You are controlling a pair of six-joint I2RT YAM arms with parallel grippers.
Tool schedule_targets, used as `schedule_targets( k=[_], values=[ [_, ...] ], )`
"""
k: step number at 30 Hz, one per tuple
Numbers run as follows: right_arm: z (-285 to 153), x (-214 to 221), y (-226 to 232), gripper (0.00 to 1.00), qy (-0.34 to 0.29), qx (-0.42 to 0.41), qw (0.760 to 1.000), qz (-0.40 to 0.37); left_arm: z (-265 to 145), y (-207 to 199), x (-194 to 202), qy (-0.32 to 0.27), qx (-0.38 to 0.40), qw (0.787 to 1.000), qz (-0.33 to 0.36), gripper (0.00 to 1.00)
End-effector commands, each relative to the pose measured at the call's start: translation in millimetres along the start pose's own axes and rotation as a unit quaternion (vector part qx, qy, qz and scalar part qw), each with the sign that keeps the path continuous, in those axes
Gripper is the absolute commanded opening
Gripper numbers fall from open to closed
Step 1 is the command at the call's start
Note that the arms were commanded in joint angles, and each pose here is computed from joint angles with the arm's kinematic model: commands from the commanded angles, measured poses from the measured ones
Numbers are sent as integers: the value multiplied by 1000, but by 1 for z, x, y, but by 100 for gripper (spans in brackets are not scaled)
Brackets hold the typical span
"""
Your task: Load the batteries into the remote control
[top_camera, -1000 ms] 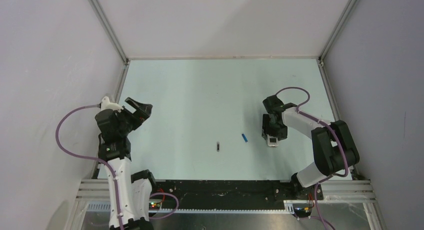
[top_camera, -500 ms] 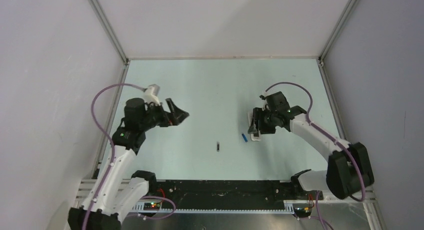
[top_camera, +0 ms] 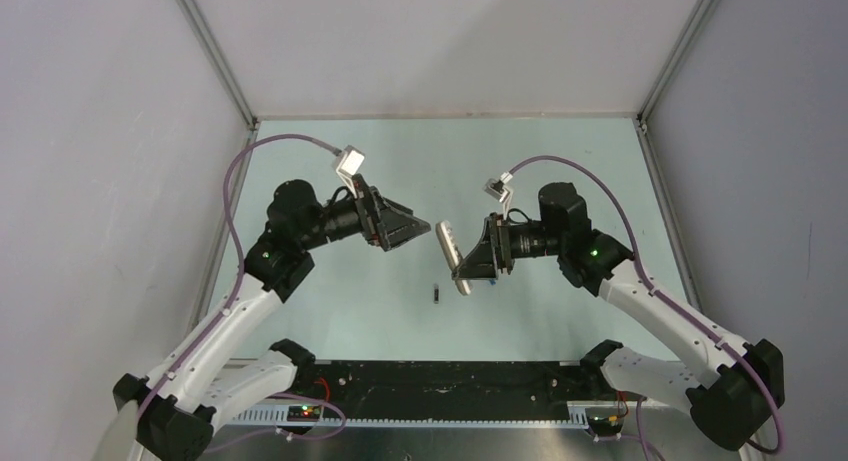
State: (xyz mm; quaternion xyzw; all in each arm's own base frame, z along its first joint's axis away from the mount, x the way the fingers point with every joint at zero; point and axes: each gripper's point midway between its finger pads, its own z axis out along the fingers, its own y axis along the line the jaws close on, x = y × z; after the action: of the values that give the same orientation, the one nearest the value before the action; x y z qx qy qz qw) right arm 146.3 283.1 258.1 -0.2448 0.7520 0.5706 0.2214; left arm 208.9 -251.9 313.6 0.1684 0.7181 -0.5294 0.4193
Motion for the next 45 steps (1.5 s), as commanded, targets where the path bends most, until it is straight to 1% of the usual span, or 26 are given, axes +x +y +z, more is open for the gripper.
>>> schedule_targets(
  k=[1, 4, 7, 11, 14, 18, 24, 25, 26, 27, 28, 30, 31, 32, 33, 34, 35, 36, 37, 38, 40, 41, 42, 43, 44, 45],
  values=[
    [0, -18, 52, 46, -18, -111, 993, -38, 6, -36, -22, -34, 70, 997, -6, 100],
    [3, -23, 55, 46, -17, -124, 992, -26, 9, -52, -20, -26, 98, 995, 5, 100],
    [5, -27, 60, 46, -20, -142, 989, -31, 15, -56, -16, -19, 105, 994, 8, 100],
    [8, -30, 64, 46, -19, -151, 988, -31, 23, -59, -8, 1, 115, 993, -21, 100],
    [10, -31, 60, 45, -18, -146, 989, -24, 27, -63, -5, 7, 125, 992, -26, 98],
    [15, -32, 52, 46, -19, -135, 991, -11, 28, -64, 9, 36, 143, 989, -22, 85],
    [22, -28, 43, 46, -5, -132, 991, 0, 32, -56, 13, 39, 131, 990, -35, 63],
    [22, -28, 43, 46, -5, -132, 991, -1, 33, -56, 14, 41, 130, 990, -39, 57],
    [22, -28, 42, 46, -4, -132, 991, 0, 33, -55, 13, 40, 128, 990, -41, 53],
    [22, -28, 42, 46, -3, -133, 991, 0, 34, -54, 14, 41, 127, 990, -44, 47],
    [22, -28, 42, 46, -3, -133, 991, 1, 34, -54, 14, 41, 126, 990, -45, 43],
    [22, -29, 42, 46, -5, -133, 991, 5, 34, -53, 15, 41, 124, 990, -49, 28],
    [23, -30, 42, 47, -7, -131, 991, 7, 33, -52, 16, 41, 123, 990, -49, 24],
    [23, -31, 41, 48, -7, -130, 991, 12, 34, -51, 15, 38, 120, 991, -50, 18],
    [24, -32, 39, 49, -8, -127, 992, 16, 33, -51, 16, 37, 119, 991, -50, 15],
    [24, -32, 39, 51, -9, -125, 992, 22, 34, -49, 14, 33, 115, 991, -52, 10],
    [25, -33, 37, 54, -11, -122, 992, 26, 34, -48, 12, 27, 109, 992, -52, 7],
    [25, -33, 36, 58, -11, -120, 992, 31, 35, -48, 10, 22, 106, 993, -55, 2],
    [25, -35, 36, 67, -17, -115, 993, 31, 35, -46, 4, 7, 94, 994, -59, 1],
    [24, -36, 36, 78, -23, -111, 993, 29, 34, -46, 0, -1, 86, 993, -77, 1],
    [22, -43, 37, 88, -48, -94, 994, 23, 35, -47, -15, -26, 70, 991, -109, 0],
    [19, -49, 38, 95, -71, -81, 994, 18, 34, -48, -25, -44, 62, 990, -118, 0],
    [18, -53, 39, 98, -84, -73, 994, 15, 32, -49, -29, -53, 57, 987, -140, 0],
    [13, -62, 36, 99, -118, -48, 992, 14, 32, -47, -37, -72, 44, 985, -150, 0],
    [12, -66, 36, 99, -133, -37, 990, 13, 30, -46, -40, -78, 36, 982, -171, 0],
    [6, -75, 31, 99, -168, -9, 986, 10, 29, -41, -45, -95, 20, 978, -183, 0]
  ],
)
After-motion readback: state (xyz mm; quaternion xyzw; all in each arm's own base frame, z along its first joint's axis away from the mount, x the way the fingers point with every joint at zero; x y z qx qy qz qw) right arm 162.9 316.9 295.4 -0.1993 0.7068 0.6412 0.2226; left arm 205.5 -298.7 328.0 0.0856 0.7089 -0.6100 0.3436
